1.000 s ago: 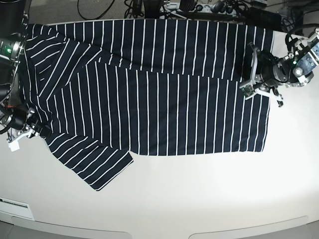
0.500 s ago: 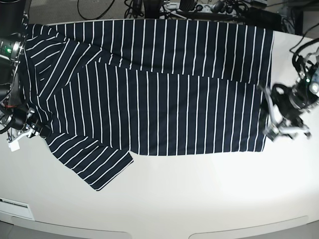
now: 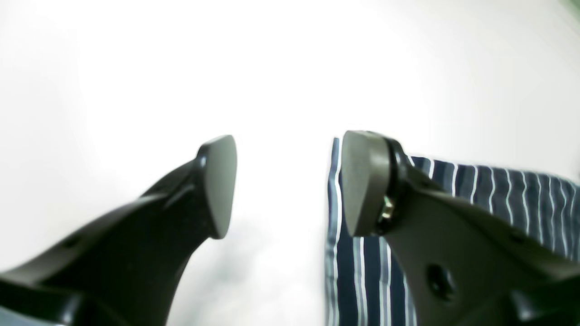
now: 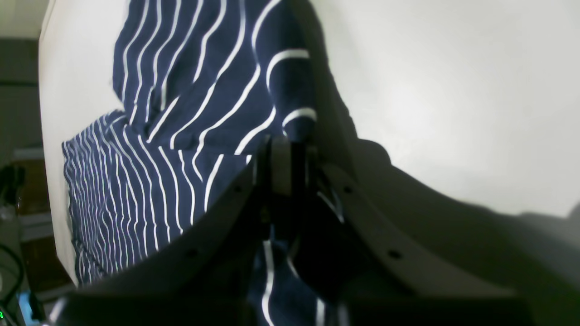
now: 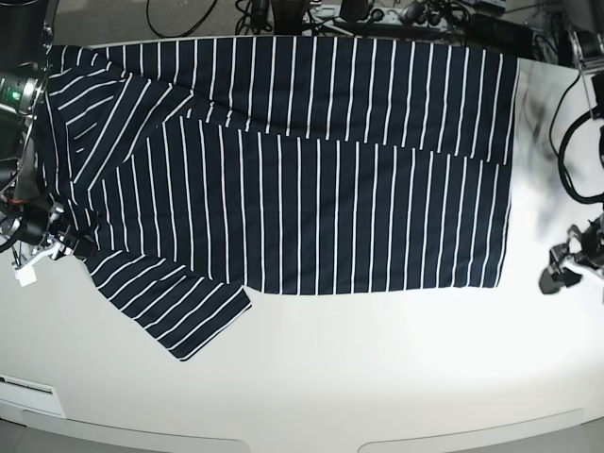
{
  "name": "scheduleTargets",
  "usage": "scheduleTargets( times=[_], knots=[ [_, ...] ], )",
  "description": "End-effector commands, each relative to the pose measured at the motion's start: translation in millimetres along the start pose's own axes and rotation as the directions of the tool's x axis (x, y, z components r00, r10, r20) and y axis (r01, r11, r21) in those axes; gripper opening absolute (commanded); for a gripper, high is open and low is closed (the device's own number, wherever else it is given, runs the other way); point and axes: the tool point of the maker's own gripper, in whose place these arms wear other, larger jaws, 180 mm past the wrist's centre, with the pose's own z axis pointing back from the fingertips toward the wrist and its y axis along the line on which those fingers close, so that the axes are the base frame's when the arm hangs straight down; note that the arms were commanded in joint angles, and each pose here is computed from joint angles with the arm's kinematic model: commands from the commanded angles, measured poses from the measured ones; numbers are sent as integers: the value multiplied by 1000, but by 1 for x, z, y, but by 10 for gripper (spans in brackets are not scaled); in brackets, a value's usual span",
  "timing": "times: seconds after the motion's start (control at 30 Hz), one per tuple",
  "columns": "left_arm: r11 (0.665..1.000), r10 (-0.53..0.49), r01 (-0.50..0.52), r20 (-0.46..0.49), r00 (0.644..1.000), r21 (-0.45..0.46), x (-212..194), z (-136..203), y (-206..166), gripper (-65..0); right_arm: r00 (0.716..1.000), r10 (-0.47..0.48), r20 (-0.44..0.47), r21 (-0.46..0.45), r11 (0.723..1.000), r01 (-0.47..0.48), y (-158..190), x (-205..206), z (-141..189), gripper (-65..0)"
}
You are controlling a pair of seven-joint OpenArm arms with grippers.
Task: Fold the T-shirt properly
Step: 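Move the left gripper to the hem corner beside it, then grasp the hem corners with both grippers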
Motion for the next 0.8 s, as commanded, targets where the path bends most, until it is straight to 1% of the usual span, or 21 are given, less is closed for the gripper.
scheduleTargets(
  times=[0.0, 0.03, 0.07, 0.13, 0.2, 0.27, 0.43, 0.53, 0.67, 0.77],
  knots=[
    [999, 20, -19, 39, 999, -46, 19, 3, -3, -258, 998, 31, 53, 5, 999, -31, 5, 24, 12, -650],
    [995, 70, -68, 19, 997, -77, 12, -4, -2, -257, 998, 31, 54, 6, 999, -31, 5, 24, 12, -650],
    [990, 115, -114, 8, 993, -88, 7, -10, 1, -258, 998, 31, 54, 5, 999, -31, 5, 24, 12, -650],
    [979, 182, -183, -17, 983, -88, -3, -21, 7, -258, 998, 31, 54, 5, 999, -31, 5, 24, 12, -650],
    [970, 221, -224, -38, 975, -101, -11, -32, 7, -258, 998, 31, 54, 6, 999, -31, 5, 24, 12, -650],
    [964, 236, -241, -58, 970, -115, -17, -41, 1, -258, 998, 31, 54, 6, 999, -31, 5, 24, 12, -650],
    [975, 191, -206, -153, 970, -89, -38, -65, -18, -258, 998, 30, 55, 7, 1000, -31, 6, 25, 12, -650],
    [977, 177, -198, -216, 960, -80, -56, -77, -30, -258, 998, 30, 56, 8, 1000, -30, 6, 25, 12, -650],
    [979, 140, -178, -302, 943, -102, -80, -85, -48, -258, 998, 30, 56, 7, 1000, -31, 6, 25, 12, -650],
    [978, 132, -178, -331, 934, -110, -88, -87, -54, -258, 998, 30, 56, 7, 1000, -31, 6, 25, 12, -650]
  ],
)
